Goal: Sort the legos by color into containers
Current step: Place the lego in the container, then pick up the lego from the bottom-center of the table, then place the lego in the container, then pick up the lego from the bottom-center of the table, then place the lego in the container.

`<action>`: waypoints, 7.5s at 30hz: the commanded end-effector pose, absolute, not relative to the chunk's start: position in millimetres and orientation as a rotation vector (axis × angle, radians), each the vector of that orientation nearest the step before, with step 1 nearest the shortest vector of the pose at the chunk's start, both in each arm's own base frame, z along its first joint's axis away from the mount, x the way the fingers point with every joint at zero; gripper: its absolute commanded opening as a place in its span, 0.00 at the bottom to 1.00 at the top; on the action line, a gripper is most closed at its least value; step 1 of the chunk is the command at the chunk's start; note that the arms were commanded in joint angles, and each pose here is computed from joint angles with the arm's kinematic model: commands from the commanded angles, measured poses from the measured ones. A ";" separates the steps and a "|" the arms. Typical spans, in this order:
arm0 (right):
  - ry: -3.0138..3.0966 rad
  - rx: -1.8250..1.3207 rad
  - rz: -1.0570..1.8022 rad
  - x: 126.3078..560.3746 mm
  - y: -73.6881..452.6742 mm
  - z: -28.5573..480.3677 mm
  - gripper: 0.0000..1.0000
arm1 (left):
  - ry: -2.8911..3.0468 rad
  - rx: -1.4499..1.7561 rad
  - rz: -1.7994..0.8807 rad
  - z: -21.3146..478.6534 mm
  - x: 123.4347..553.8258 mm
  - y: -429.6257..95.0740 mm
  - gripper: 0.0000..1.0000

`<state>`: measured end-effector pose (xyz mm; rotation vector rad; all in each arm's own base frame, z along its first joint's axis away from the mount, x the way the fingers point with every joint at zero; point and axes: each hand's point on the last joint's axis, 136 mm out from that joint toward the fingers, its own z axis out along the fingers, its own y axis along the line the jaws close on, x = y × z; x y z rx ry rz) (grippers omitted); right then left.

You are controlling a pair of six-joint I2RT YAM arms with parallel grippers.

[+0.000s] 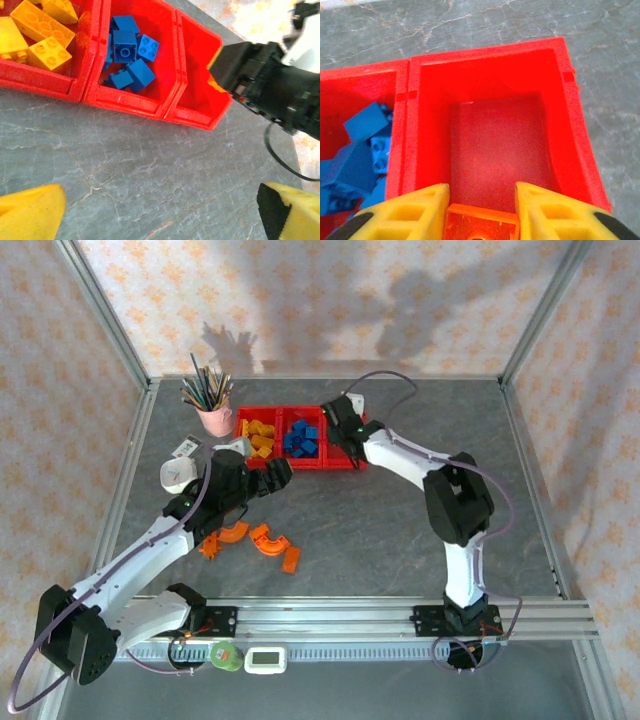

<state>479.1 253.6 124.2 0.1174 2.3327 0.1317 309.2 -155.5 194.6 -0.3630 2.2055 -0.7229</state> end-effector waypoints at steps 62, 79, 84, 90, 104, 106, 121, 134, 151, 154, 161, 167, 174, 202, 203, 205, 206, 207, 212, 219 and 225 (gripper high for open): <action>2.178 -1.620 0.408 200.7 427.6 18.9 0.78 | 2.084 -0.701 -0.393 194.9 222.2 -42.6 0.99; 2.143 -1.550 0.390 212.0 428.1 40.3 0.40 | 2.085 -0.695 -0.412 195.7 224.7 -46.4 0.99; 2.145 -1.498 0.437 218.3 427.4 53.5 0.36 | 2.082 -0.693 -0.416 197.2 224.5 -46.3 0.99; 2.159 -1.381 0.509 233.4 418.2 79.8 0.35 | 2.081 -0.683 -0.432 199.1 226.1 -49.4 0.99; 2.260 -0.786 0.570 340.1 325.2 157.5 0.35 | 2.130 -0.499 -0.578 211.4 260.5 -97.6 0.99; 2.271 -0.712 0.560 357.9 311.1 160.9 0.36 | 2.136 -0.472 -0.602 212.6 268.0 -106.3 0.99; 2.304 -0.347 0.397 478.1 251.9 152.2 0.40 | 2.156 -0.394 -0.653 213.2 296.6 -133.0 0.99; 2.272 -0.331 0.385 476.1 260.3 171.7 0.64 | 2.137 -0.401 -0.621 219.4 294.7 -126.1 0.99; 2.445 -0.295 0.426 282.8 314.9 116.4 0.78 | 2.132 -0.613 -0.510 193.1 240.3 -73.6 0.99; 2.446 -0.334 0.402 249.7 331.5 103.9 0.80 | 2.132 -0.642 -0.507 189.3 232.9 -68.4 0.99; 2.471 -0.385 0.373 200.2 362.0 76.1 0.85 | 2.123 -0.700 -0.449 187.8 220.6 -52.3 0.99; 2.463 -0.460 0.188 185.0 381.2 49.8 0.92 | 2.104 -0.718 -0.434 191.5 218.1 -46.7 0.99; 2.465 -0.511 0.057 175.6 382.9 29.0 0.95 | 2.108 -0.715 -0.427 191.2 218.7 -46.5 0.99; 2.593 -0.522 0.156 162.1 346.4 16.8 0.33 | 2.131 -0.674 -0.510 187.5 224.9 -63.5 0.99; 2.591 -0.515 0.166 163.8 345.1 19.2 0.30 | 2.136 -0.668 -0.512 186.9 226.0 -65.1 0.99; 2.582 -0.499 0.186 168.1 343.7 25.1 0.25 | 2.140 -0.657 -0.518 187.0 228.3 -67.6 0.99; 2.577 -0.492 0.195 170.7 342.9 28.9 0.24 | 2.143 -0.652 -0.520 186.8 229.4 -68.9 0.99; 2.571 -0.486 0.201 173.1 342.3 32.3 0.23 | 2.142 -0.646 -0.524 187.3 230.7 -70.3 0.99; 2.520 -0.440 0.212 193.1 334.4 57.6 0.22 | 2.152 -0.590 -0.580 190.6 239.5 -84.9 0.99; 2.409 -0.316 0.207 250.2 306.9 108.3 0.22 | 2.154 -0.502 -0.655 196.4 258.0 -108.0 0.99; 2.297 -0.188 0.187 315.1 277.2 148.2 0.23 | 2.112 -0.455 -0.705 208.6 278.6 -123.7 0.99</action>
